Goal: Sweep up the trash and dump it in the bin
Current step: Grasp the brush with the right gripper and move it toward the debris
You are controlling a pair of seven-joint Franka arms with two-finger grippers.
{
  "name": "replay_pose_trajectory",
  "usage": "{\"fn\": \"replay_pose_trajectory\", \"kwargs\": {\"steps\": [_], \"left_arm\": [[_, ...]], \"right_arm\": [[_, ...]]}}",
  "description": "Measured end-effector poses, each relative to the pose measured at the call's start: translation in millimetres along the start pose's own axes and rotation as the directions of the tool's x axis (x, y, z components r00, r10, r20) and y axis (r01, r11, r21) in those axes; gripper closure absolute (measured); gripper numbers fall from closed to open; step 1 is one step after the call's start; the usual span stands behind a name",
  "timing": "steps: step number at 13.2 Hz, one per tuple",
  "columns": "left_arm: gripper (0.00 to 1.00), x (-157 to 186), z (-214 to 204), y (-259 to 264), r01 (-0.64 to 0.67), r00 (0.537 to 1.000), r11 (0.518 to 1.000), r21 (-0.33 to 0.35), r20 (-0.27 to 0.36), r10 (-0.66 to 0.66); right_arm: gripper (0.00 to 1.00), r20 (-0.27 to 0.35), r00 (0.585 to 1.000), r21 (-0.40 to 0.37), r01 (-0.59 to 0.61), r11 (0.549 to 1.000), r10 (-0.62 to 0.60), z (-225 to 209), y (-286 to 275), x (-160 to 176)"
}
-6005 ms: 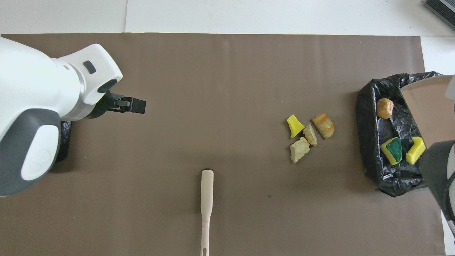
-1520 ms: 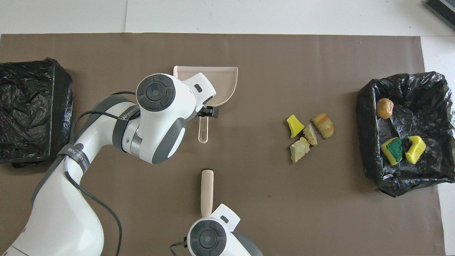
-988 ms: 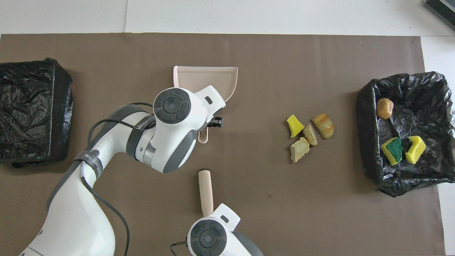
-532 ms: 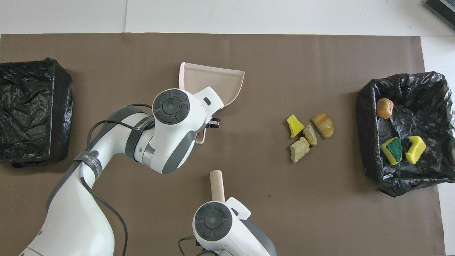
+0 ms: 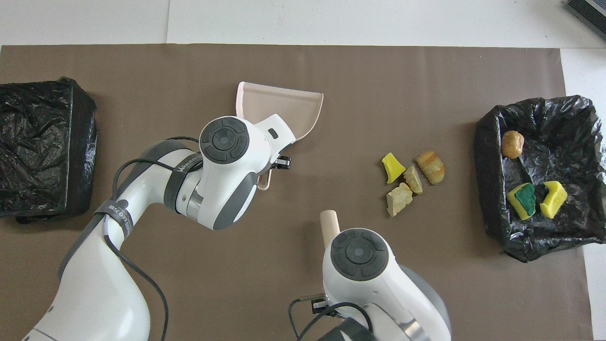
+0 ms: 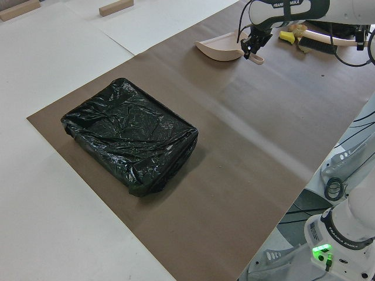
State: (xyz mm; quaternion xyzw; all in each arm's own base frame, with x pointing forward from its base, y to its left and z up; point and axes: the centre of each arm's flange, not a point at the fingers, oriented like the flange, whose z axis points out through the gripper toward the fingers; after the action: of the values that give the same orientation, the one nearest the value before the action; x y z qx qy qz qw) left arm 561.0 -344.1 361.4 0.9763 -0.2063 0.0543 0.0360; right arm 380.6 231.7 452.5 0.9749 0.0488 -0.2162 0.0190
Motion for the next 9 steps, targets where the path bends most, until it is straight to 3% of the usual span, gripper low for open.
{"fn": "replay_pose_trajectory", "kwargs": {"steps": [3, 7, 9], "left_arm": [[0.68, 1.3, -0.5, -8.9, -0.207, 0.978, 0.978, 0.003, -0.001, 0.207], [0.68, 2.7, -0.9, -25.4, -0.385, 0.923, 0.923, 0.006, 0.003, 0.385], [0.68, 0.4, -3.6, -34.7, -0.476, 0.879, 0.879, -0.004, 0.031, 0.476]], "right_arm": [[0.74, -0.048, 0.998, 0.018, -0.04, 0.999, 0.041, -18.8, 90.9, 24.7], [0.74, -0.16, 0.986, -0.108, -0.057, 0.993, 0.04, -6.9, 155.0, 75.5], [0.74, -0.168, 0.986, -0.186, -0.047, 0.981, 0.015, 12.2, 173.0, 107.2]]}}
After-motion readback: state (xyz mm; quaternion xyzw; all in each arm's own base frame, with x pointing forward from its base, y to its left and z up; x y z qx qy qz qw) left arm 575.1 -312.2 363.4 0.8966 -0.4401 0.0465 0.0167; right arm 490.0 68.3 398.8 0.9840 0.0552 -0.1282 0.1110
